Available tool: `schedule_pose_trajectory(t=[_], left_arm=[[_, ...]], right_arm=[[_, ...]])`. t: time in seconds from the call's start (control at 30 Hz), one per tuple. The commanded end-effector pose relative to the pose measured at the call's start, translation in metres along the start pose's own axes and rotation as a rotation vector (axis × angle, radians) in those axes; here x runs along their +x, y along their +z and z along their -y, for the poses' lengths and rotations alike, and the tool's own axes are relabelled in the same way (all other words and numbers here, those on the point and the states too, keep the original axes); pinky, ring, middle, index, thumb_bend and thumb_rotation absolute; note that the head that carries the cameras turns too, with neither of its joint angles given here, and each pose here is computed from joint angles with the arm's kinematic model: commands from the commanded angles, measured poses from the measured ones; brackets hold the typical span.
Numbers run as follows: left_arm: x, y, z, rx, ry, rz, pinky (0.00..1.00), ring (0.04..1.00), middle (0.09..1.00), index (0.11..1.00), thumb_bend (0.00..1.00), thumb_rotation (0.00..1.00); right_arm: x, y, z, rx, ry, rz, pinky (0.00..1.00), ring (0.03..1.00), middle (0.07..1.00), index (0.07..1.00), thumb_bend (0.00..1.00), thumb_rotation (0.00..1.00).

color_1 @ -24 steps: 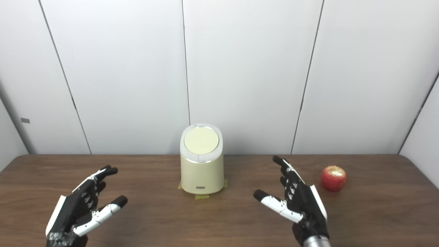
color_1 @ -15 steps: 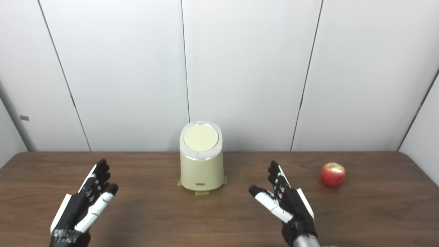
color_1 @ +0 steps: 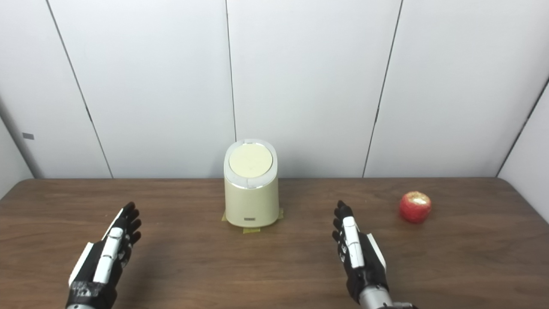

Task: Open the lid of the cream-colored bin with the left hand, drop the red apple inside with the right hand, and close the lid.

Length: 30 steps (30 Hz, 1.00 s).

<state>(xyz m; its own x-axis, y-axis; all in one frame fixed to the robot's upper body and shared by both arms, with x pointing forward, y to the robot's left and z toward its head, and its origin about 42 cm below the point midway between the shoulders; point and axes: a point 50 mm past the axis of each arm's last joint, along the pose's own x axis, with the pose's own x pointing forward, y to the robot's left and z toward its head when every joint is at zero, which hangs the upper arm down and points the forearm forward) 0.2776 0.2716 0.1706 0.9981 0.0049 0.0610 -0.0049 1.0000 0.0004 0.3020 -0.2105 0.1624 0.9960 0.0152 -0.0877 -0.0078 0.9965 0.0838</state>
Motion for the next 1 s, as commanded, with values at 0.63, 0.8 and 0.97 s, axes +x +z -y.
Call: schedule_pose_trajectory(t=[0.63,0.8,0.97], left_arm=[[0.001,0.000,0.003,0.029,-0.038,0.035,1.00,1.000,1.000,1.000,0.52,0.94],[0.004,-0.001,0.007,0.023,-0.053,0.021,1.00,1.000,1.000,1.000,0.48,0.92],[0.016,0.006,0.014,0.058,-0.054,0.034,1.00,1.000,1.000,1.000,0.49,0.83]], right_arm=[[-0.001,0.008,0.001,-0.063,-0.008,0.107,1.00,1.000,1.000,1.000,0.63,0.98],[-0.001,0.004,0.002,-0.056,-0.010,0.104,1.00,1.000,0.999,1.000,0.60,0.97],[-0.001,0.001,0.004,-0.066,-0.006,0.104,1.00,1.000,1.000,1.000,0.60,0.98]])
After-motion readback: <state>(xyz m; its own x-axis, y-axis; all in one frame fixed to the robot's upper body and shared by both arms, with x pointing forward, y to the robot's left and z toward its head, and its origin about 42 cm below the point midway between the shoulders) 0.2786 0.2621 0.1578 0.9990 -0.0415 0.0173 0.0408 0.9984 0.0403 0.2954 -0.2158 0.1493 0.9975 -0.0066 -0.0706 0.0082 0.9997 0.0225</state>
